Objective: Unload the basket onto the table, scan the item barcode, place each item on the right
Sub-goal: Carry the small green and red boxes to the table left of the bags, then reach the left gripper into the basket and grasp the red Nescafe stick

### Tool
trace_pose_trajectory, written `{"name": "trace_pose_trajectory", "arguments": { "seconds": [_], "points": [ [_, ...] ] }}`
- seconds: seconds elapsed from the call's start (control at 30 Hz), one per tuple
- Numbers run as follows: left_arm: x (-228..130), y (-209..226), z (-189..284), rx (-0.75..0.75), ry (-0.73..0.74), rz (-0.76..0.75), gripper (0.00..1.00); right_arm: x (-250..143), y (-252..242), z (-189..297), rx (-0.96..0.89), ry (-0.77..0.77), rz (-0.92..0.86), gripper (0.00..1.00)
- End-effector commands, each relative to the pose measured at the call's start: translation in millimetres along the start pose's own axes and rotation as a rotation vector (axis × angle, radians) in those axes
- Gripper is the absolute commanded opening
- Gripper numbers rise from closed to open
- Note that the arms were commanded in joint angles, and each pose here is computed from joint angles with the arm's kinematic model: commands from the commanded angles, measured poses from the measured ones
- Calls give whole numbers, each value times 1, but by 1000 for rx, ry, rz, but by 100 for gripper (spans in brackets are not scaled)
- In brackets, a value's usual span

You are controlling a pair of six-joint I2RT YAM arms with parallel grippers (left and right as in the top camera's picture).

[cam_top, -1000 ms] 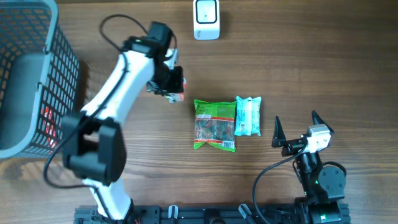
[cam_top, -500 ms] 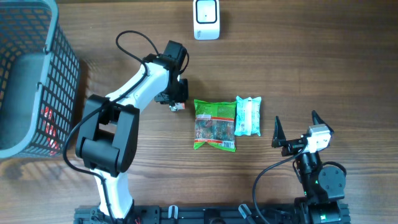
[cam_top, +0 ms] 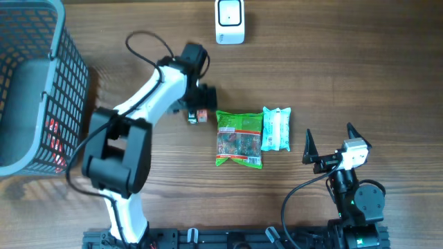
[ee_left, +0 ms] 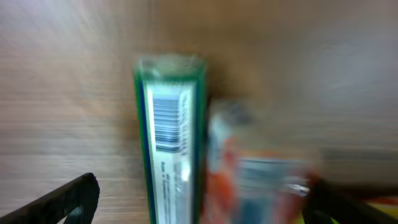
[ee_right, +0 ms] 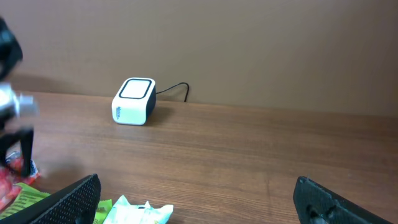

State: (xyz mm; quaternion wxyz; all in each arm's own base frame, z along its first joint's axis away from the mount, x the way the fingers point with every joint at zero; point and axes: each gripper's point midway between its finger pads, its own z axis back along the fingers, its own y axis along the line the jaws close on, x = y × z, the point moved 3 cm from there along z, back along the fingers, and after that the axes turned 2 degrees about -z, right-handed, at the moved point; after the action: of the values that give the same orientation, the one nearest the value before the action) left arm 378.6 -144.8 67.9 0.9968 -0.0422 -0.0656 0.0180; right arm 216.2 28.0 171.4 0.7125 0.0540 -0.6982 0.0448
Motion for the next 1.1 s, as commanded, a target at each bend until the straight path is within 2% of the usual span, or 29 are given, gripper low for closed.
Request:
{"name": "trace_pose_trajectory", "arguments": {
  "seconds": [0.0, 0.1, 0.23, 0.33, 0.4, 0.53, 0.67, 0.8, 1.07],
  "points": [
    [63, -2, 128, -104, -349, -1, 100, 1, -2, 0, -11, -5, 2, 100],
    [83, 22, 201, -120, -512, 38, 99, 1, -2, 0, -11, -5, 2, 100],
    [88, 108, 291, -11, -723, 224, 100, 1, -2, 0, -11, -5, 2, 100],
    [70, 191, 327, 97, -807, 394, 100, 1, -2, 0, -11, -5, 2, 100],
    [56, 234, 331, 155, -795, 493, 100, 1, -2, 0, -11, -5, 2, 100],
    [11, 319, 310, 265, -654, 713, 100, 1, -2, 0, -11, -5, 2, 100],
    [-26, 361, 264, 290, -442, 859, 100, 1, -2, 0, -11, -5, 2, 100],
    [-50, 381, 205, 282, -271, 927, 100, 1, -2, 0, -11, -5, 2, 100],
    [-85, 394, 91, 253, -52, 967, 89, 1, -2, 0, -11, -5, 2, 100]
  ]
}}
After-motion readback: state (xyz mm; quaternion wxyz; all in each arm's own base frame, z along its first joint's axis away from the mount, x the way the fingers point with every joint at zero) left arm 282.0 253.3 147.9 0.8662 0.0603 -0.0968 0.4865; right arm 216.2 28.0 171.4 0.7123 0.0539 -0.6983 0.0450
